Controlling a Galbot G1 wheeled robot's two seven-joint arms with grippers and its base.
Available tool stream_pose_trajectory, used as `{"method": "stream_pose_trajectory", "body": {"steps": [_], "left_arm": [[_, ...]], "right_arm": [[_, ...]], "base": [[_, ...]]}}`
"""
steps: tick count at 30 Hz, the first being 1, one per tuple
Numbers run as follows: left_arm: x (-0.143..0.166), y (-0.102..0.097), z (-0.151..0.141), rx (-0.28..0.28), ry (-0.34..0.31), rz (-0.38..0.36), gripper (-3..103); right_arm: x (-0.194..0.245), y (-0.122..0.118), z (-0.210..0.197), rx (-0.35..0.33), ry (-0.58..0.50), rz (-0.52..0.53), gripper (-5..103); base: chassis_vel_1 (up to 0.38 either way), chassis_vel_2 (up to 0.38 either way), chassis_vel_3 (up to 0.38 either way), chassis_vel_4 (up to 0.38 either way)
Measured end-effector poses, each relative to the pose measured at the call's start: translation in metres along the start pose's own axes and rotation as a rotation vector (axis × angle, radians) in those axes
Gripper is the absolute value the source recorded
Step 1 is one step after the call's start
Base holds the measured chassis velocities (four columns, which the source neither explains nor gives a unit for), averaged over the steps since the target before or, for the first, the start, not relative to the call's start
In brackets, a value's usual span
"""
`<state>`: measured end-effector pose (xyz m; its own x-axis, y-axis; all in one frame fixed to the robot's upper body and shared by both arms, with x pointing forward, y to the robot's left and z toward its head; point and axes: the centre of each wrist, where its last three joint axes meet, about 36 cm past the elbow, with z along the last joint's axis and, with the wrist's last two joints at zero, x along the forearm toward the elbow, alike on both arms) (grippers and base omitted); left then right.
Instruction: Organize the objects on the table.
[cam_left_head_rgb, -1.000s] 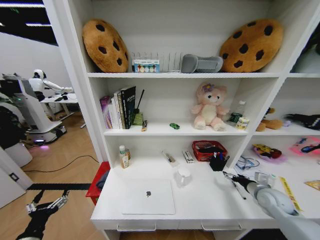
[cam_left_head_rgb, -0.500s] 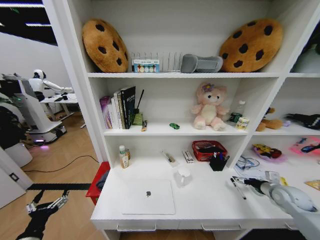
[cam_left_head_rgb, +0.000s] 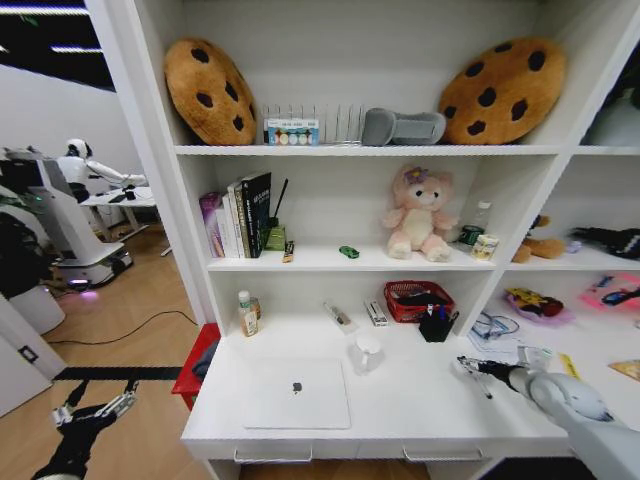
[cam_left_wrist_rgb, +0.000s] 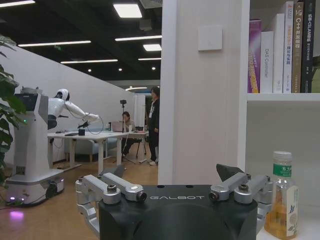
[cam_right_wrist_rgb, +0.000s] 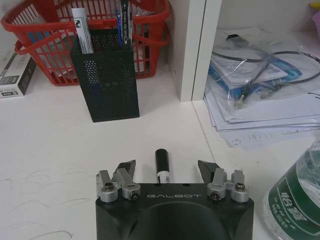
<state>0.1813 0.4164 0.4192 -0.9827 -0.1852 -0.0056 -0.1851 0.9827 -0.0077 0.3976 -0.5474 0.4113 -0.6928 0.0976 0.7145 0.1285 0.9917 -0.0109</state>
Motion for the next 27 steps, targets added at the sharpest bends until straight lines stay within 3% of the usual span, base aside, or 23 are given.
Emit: {"method": "stream_pose_trajectory", "body": {"steps": [2, 5, 8, 11, 17, 23, 25, 26, 27], "left_arm": [[0.0, 0.0, 0.0, 0.0, 0.0, 0.0, 100], [0.0, 0.0, 0.0, 0.0, 0.0, 0.0, 100], [0.0, 0.0, 0.0, 0.0, 0.0, 0.0, 100], [0.0, 0.0, 0.0, 0.0, 0.0, 0.0, 100], [0.0, 0.0, 0.0, 0.0, 0.0, 0.0, 100], [0.0, 0.0, 0.0, 0.0, 0.0, 0.0, 100], [0.0, 0.0, 0.0, 0.0, 0.0, 0.0, 100], [0.0, 0.0, 0.0, 0.0, 0.0, 0.0, 100], [0.0, 0.0, 0.0, 0.0, 0.0, 0.0, 100]], "right_arm": [[-0.001, 0.0, 0.001, 0.0, 0.001, 0.002, 67], [-0.005, -0.001, 0.007, 0.005, 0.012, 0.012, 51], [-0.007, 0.0, 0.01, 0.006, 0.011, 0.014, 45], [-0.007, 0.002, 0.011, 0.006, 0.01, 0.009, 29], [-0.008, 0.004, 0.013, 0.004, 0.008, 0.009, 10], [-0.008, 0.006, 0.016, 0.0, -0.034, -0.003, 10], [-0.005, 0.009, 0.018, 0.043, -0.202, -0.072, 10], [-0.005, 0.009, 0.018, 0.043, -0.202, -0.072, 10], [-0.003, 0.012, 0.017, 0.086, -0.284, -0.078, 10]], "base": [[0.0, 0.0, 0.0, 0.0], [0.0, 0.0, 0.0, 0.0], [0.0, 0.0, 0.0, 0.0], [0.0, 0.0, 0.0, 0.0], [0.0, 0.0, 0.0, 0.0], [0.0, 0.0, 0.0, 0.0], [0.0, 0.0, 0.0, 0.0], [0.0, 0.0, 0.0, 0.0], [0.0, 0.0, 0.0, 0.0]]}}
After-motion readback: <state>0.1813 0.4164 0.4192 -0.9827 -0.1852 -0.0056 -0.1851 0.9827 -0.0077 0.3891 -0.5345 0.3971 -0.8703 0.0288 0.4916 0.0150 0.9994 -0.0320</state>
